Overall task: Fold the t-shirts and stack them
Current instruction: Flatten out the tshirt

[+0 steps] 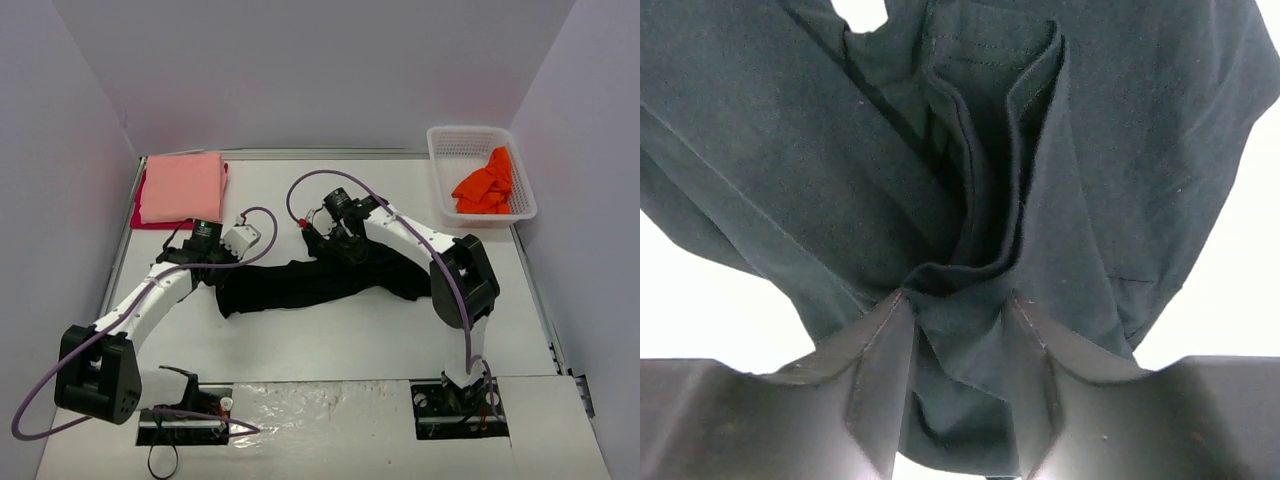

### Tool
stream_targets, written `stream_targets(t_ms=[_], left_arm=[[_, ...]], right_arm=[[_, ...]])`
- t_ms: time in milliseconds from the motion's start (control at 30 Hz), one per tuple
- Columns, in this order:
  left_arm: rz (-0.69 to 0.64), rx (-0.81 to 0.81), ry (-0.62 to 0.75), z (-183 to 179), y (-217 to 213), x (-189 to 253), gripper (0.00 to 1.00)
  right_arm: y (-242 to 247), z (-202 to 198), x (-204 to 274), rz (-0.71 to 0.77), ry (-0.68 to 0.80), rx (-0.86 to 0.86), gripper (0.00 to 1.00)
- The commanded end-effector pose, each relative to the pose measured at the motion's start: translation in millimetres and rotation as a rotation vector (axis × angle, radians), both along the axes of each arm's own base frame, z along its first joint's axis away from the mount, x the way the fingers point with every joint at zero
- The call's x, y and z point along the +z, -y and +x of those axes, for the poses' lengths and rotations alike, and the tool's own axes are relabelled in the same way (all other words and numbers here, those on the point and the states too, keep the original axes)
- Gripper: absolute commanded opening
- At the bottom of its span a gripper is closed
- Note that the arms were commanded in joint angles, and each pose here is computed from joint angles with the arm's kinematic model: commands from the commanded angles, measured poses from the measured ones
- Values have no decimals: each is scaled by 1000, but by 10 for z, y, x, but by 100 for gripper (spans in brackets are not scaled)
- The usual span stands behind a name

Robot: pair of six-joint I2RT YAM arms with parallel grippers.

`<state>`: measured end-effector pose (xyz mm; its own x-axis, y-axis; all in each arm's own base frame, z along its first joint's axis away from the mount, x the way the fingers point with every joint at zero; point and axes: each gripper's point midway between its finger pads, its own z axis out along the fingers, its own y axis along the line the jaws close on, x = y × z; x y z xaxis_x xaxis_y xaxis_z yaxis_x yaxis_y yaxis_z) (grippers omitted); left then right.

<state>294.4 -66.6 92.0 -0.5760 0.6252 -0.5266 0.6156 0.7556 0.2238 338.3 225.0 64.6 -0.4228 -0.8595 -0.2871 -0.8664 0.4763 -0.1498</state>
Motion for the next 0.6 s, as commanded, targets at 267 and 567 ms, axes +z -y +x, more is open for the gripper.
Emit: stream_targets(t_ms=[267,567], left_arm=[[3,10,3,4,-46,22,2],[11,21,25,23,-76,94,2]], right_arm=[[279,237,285,3,81,-81,0],[979,556,1435,80,340,-221,0]])
